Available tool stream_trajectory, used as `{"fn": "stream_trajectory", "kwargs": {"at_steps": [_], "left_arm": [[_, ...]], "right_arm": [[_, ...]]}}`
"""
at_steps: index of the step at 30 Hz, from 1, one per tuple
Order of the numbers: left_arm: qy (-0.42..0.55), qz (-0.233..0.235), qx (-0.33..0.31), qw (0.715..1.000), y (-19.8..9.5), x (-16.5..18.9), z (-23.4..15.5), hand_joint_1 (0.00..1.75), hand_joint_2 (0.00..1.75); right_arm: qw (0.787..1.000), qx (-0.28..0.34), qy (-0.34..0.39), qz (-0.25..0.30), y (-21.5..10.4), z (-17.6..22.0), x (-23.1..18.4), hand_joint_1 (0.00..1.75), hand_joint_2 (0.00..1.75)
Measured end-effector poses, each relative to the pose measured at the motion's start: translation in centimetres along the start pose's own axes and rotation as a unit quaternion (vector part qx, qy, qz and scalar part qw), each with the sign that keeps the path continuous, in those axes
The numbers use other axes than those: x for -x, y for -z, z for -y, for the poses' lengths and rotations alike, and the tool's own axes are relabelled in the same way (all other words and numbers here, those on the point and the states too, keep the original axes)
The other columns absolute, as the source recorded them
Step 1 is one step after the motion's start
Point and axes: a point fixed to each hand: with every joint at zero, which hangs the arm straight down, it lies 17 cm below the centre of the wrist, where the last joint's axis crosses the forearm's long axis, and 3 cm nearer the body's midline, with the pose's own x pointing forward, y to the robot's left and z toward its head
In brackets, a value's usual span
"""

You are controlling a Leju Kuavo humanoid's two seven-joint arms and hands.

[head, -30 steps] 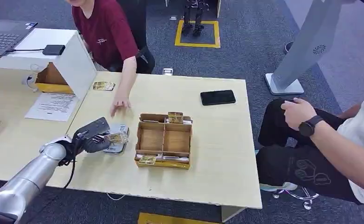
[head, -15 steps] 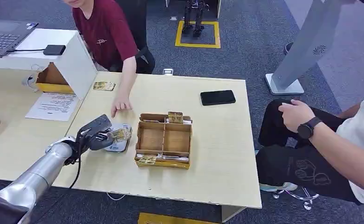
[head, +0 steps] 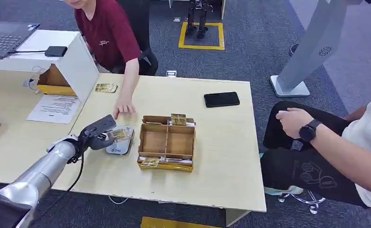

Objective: Pass the card to the sensor for recognition and then transmit it.

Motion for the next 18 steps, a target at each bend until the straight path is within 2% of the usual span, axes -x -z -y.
{"fn": "stream_trajectory", "kwargs": {"at_steps": [8,18], "left_arm": [[0.025,-0.02,-0.018,0.999,0.43,0.56,-0.95,1.75,1.75],[0.068,-0.043,-0.013,0.997,0.77,1.05,-0.3,1.75,1.75]], "right_arm": [[1.0,0.0,0.0,0.0,0.0,0.01,-0.02,0.0,0.0],[1.0,-0.002,0.0,-0.002,0.0,0.04,-0.04,0.0,0.0]]}}
